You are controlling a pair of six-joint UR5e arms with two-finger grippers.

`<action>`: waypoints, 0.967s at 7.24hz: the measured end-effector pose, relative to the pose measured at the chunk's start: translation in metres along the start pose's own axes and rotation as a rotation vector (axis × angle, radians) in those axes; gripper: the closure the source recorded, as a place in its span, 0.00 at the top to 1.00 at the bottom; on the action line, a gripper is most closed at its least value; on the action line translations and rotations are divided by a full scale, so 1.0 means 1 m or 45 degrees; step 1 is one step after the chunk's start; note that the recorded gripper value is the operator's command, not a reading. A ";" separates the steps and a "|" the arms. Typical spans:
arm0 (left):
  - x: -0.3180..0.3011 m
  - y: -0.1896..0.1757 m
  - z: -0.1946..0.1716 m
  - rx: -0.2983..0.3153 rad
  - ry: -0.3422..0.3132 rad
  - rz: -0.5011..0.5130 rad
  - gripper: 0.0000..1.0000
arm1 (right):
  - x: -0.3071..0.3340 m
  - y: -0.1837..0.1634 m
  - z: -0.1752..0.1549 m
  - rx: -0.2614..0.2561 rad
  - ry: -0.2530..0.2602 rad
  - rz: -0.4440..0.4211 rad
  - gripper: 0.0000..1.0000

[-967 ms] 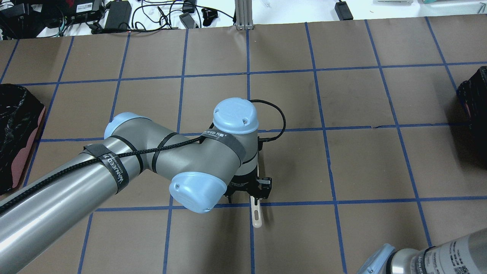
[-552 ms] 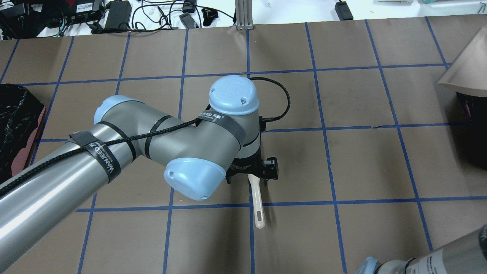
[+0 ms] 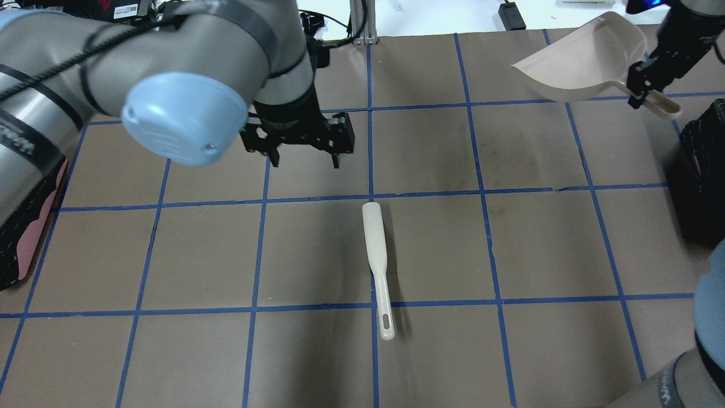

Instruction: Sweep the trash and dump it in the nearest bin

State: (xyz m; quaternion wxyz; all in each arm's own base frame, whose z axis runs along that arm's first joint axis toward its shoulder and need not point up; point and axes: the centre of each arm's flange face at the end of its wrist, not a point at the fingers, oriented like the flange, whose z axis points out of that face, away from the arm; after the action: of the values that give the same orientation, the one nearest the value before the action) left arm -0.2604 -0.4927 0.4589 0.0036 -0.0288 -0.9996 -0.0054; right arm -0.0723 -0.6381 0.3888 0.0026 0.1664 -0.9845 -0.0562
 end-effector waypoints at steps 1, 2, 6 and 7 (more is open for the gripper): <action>-0.044 -0.011 -0.021 0.018 -0.006 -0.046 1.00 | -0.048 -0.022 0.010 0.017 -0.063 0.088 0.00; -0.085 -0.015 -0.033 0.027 -0.015 -0.097 1.00 | -0.104 -0.041 0.025 0.022 -0.099 0.162 0.00; -0.173 -0.007 -0.031 0.008 -0.043 -0.135 1.00 | -0.322 -0.100 0.081 0.107 -0.101 0.349 0.00; -0.173 -0.001 -0.033 0.014 -0.045 -0.130 1.00 | -0.362 -0.103 0.093 0.098 -0.117 0.359 0.00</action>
State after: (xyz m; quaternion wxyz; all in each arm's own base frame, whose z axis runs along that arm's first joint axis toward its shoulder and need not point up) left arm -0.0875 -0.5045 0.4905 -0.0140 0.0223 -0.9997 0.0003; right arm 0.3007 -0.6059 0.2903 -0.0410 0.0237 -0.9986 -0.0249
